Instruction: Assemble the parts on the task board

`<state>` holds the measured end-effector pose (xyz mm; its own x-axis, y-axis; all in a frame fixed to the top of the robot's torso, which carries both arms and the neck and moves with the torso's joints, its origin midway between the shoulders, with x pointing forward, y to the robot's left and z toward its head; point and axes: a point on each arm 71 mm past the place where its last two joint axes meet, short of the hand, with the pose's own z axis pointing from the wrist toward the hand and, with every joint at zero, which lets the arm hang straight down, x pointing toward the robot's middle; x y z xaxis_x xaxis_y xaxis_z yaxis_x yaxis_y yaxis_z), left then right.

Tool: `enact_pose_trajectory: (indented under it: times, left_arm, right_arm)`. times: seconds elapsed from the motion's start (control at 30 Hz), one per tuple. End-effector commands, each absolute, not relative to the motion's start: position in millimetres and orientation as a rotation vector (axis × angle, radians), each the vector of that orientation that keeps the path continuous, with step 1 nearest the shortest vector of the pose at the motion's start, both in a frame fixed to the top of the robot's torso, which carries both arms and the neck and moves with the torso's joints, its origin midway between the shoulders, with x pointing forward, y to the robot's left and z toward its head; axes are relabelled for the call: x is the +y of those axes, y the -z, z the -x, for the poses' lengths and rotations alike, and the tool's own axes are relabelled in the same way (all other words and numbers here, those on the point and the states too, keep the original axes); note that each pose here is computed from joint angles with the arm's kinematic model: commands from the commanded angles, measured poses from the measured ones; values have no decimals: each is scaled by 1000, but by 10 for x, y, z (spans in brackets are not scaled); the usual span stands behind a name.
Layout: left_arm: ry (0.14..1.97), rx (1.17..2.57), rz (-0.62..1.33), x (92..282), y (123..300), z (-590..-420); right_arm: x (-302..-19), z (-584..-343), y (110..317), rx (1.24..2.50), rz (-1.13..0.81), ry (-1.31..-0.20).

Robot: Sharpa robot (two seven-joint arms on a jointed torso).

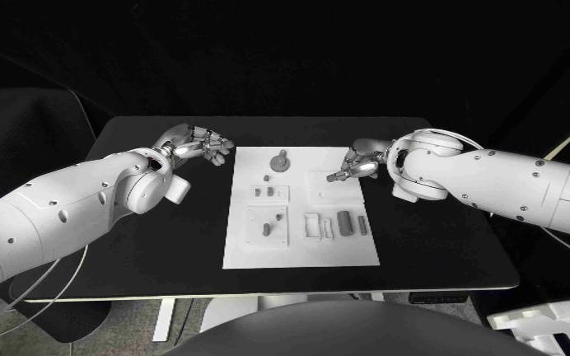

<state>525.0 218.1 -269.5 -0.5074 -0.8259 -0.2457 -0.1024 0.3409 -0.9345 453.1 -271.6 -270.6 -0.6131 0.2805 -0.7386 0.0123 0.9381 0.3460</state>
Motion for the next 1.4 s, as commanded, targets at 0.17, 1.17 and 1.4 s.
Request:
enact_pose_trajectory:
  times: [0.17, 1.17, 1.4]
  left_arm:
    - [1233, 1868, 808, 2163, 2696, -5238]
    - [1229, 1877, 811, 2172, 2703, -5235]
    - [1230, 1878, 811, 2171, 2703, -5233]
  right_arm:
    - [-2819, -4490, 2808, 2336, -147, -162]
    - [-2622, -4364, 3323, 2527, -45, -91]
    - [-2611, -4372, 3356, 2535, -32, -75]
